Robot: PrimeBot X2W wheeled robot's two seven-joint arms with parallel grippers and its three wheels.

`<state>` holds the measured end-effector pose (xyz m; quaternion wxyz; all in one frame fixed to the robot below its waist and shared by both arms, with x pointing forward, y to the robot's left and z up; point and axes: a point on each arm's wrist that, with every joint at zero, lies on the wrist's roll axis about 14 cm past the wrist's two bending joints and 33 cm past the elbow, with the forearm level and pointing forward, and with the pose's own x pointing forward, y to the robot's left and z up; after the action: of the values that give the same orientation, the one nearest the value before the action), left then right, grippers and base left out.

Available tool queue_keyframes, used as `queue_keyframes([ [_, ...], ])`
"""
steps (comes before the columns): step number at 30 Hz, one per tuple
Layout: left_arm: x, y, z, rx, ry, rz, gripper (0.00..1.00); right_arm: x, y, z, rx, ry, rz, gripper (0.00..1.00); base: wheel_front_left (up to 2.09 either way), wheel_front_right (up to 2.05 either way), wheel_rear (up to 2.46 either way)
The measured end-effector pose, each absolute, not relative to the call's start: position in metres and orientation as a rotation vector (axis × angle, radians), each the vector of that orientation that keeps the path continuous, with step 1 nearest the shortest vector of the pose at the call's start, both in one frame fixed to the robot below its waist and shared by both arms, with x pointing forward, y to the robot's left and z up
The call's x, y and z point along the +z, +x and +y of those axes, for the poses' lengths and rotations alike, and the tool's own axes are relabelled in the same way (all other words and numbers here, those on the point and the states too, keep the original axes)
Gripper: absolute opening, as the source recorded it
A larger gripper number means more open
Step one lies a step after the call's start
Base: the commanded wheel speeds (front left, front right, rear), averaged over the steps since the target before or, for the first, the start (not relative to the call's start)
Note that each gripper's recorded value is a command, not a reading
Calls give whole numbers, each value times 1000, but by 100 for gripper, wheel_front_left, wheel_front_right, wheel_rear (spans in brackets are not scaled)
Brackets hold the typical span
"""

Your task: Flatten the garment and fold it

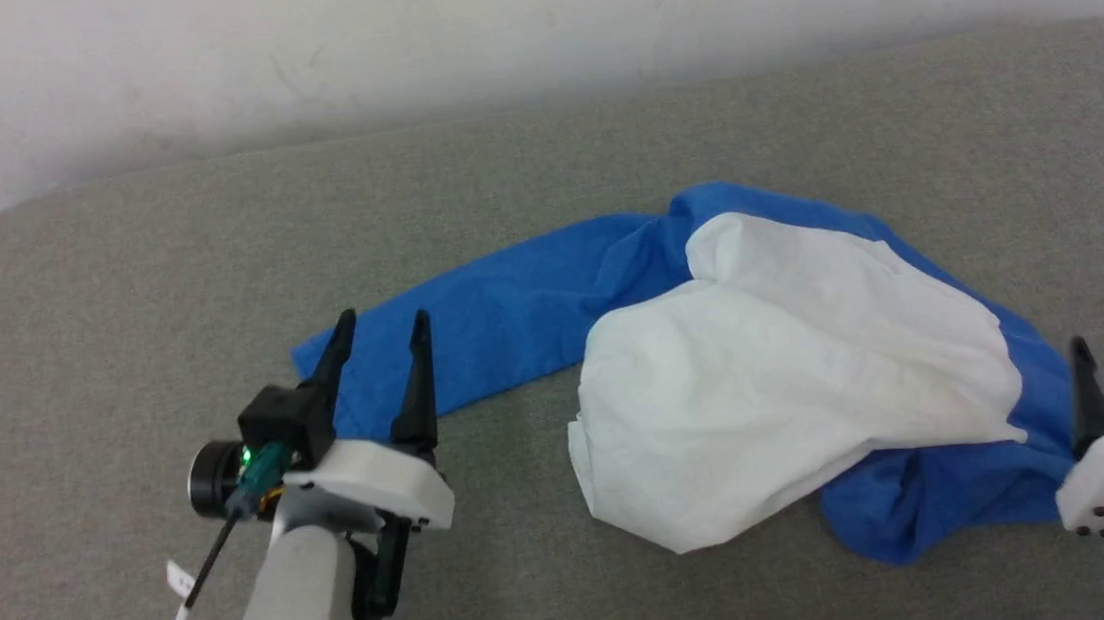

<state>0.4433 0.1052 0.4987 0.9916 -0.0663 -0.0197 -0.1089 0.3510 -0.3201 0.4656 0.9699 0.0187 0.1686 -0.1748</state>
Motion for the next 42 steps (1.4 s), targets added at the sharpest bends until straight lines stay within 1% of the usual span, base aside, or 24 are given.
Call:
queue_keyframes([
  [3,499,459,77,-304,-122,0,100,483,363,-296,-276,25,217,100,0,0,0],
  [6,495,474,45,-400,-93,68,100,489,369,-273,-204,29,163,100,0,0,0],
  [12,462,499,7,-505,26,304,100,481,374,-239,-109,58,164,100,0,0,0],
  [17,454,530,-9,-531,113,418,100,475,384,-224,-64,74,173,100,0,0,0],
  [20,439,542,-14,-535,136,515,100,475,393,-220,-51,70,162,100,0,0,0],
  [24,406,546,-15,-538,171,691,100,474,402,-221,-49,70,149,100,0,0,0],
  [29,381,550,-18,-547,188,829,100,472,408,-224,-57,68,132,100,0,0,0],
  [33,374,551,-24,-568,187,926,100,469,406,-233,-84,58,129,100,0,0,0],
  [34,373,551,-24,-574,191,941,86,468,406,-234,-88,57,133,100,0,0,0],
  [35,372,551,-24,-578,194,951,38,467,406,-235,-89,57,136,100,0,0,0],
  [36,373,550,-24,-585,202,955,0,466,406,-234,-88,58,137,100,0,0,0],
  [39,375,546,-28,-612,200,935,0,466,407,-232,-82,62,138,100,0,0,0],
  [42,376,545,-27,-616,182,872,0,466,410,-227,-67,67,135,100,0,0,0],
])
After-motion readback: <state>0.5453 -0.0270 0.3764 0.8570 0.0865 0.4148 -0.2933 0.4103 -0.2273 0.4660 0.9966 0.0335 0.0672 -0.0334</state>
